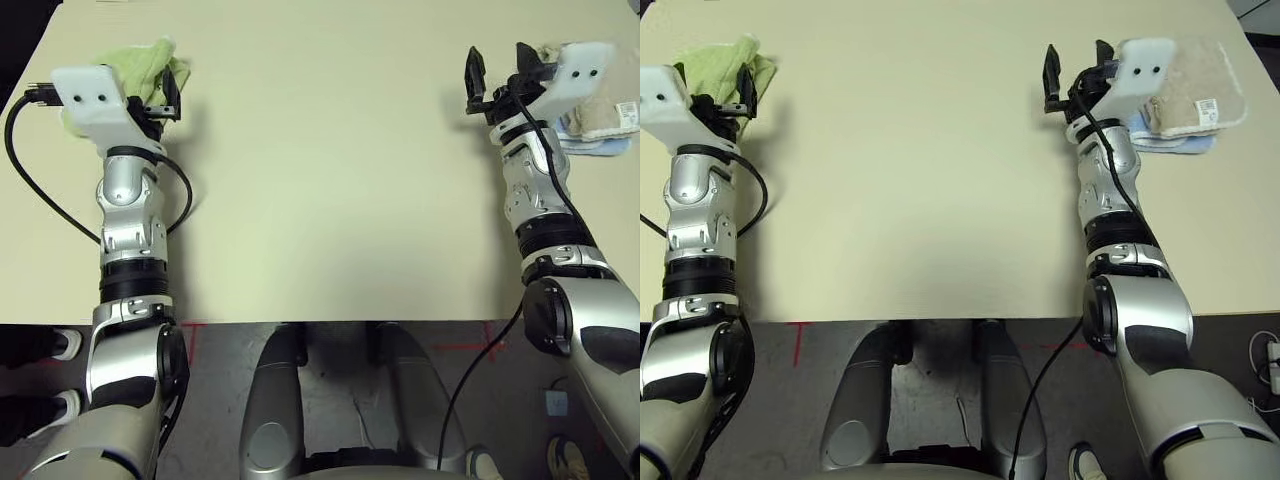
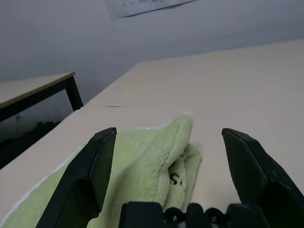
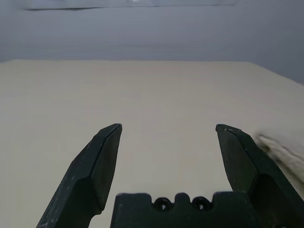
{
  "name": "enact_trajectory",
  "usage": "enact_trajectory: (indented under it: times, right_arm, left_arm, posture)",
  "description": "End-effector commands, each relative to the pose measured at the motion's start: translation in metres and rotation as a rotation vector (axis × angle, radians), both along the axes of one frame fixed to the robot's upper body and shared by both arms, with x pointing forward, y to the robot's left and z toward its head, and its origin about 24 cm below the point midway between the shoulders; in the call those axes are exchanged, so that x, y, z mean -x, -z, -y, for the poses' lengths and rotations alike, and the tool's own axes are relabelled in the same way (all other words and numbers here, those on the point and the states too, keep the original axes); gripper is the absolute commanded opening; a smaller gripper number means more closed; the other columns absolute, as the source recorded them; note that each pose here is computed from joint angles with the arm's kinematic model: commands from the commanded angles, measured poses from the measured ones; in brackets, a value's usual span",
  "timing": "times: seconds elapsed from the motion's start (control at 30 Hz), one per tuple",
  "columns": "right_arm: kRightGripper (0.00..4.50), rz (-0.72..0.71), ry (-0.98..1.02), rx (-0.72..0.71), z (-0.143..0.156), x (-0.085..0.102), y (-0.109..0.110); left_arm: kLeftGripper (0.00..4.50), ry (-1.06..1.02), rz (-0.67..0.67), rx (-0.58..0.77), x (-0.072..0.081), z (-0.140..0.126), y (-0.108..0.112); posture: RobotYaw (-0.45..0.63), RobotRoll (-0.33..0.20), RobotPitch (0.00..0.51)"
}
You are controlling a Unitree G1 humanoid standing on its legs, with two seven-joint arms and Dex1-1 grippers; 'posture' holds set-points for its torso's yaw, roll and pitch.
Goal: Fold the towel and set it aside.
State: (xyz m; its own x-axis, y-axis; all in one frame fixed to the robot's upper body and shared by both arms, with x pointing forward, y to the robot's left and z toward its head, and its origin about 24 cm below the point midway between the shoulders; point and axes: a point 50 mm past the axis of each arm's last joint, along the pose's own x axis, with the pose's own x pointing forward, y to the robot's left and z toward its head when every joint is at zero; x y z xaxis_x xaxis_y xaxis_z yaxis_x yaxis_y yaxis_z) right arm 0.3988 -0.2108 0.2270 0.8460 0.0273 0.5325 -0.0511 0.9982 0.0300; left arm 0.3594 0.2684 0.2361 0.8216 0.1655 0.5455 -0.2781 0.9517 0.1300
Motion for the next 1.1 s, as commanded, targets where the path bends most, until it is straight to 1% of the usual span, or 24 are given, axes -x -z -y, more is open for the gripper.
enact_trajectory:
  times: [0.03, 0.17, 0.3, 0.37, 0.47, 0.67, 0.8, 0.93, 1.0, 1.03, 1.07, 1.1]
  right_arm:
    - [4.42, -0.045, 0.02, -0.054, 0.007, -0.002, 0.005]
    - [4.42, -0.082, 0.018, -0.034, 0.019, -0.003, 0.003]
    - [4.42, -0.141, 0.002, -0.024, 0.024, -0.003, 0.006]
    - [4.42, -0.162, 0.0, -0.024, 0.027, -0.003, 0.007]
    - [4.42, -0.161, -0.027, -0.003, 0.029, -0.002, 0.01]
    - [4.42, -0.185, -0.03, -0.02, 0.029, -0.002, 0.021]
    - [4.42, -0.182, -0.03, -0.021, 0.031, -0.002, 0.02]
    - [4.42, -0.18, -0.035, -0.014, 0.04, 0.0, 0.016]
    - [4.42, -0.178, -0.036, -0.003, 0.043, 0.001, 0.015]
    - [4.42, -0.183, -0.028, 0.007, 0.045, 0.002, 0.018]
    - [4.42, -0.187, -0.024, 0.014, 0.047, 0.004, 0.02]
    - [4.42, -0.191, -0.021, 0.018, 0.048, 0.005, 0.022]
  left_arm:
    - [4.5, 0.104, -0.015, 0.007, -0.003, 0.007, 0.002]
    - [4.5, 0.177, -0.086, 0.004, -0.004, 0.003, 0.007]
    - [4.5, 0.128, -0.133, 0.008, -0.002, -0.011, 0.012]
    - [4.5, 0.114, -0.136, 0.01, -0.002, -0.012, 0.012]
    - [4.5, 0.113, -0.14, 0.004, -0.003, -0.008, 0.013]
    - [4.5, 0.106, -0.151, -0.008, -0.01, -0.004, 0.015]
    - [4.5, 0.122, -0.157, -0.015, -0.013, -0.001, 0.016]
    - [4.5, 0.135, -0.164, -0.027, -0.018, 0.009, 0.017]
    - [4.5, 0.152, -0.17, -0.021, -0.02, 0.013, 0.016]
    - [4.5, 0.159, -0.176, -0.024, -0.021, 0.014, 0.018]
    - [4.5, 0.162, -0.182, -0.027, -0.021, 0.015, 0.02]
    - [4.5, 0.163, -0.186, -0.029, -0.021, 0.015, 0.021]
  posture:
    - [-0.05, 0.0, 0.302]
    - [-0.06, 0.0, 0.301]
    - [-0.07, 0.0, 0.297]
    - [-0.07, 0.0, 0.293]
    - [-0.07, 0.0, 0.289]
    - [-0.07, 0.0, 0.286]
    - [-0.07, 0.0, 0.279]
    - [-0.08, 0.0, 0.277]
    - [-0.1, 0.0, 0.292]
    - [-0.11, 0.0, 0.3]
    - [-0.11, 0.0, 0.289]
    - [-0.11, 0.0, 0.289]
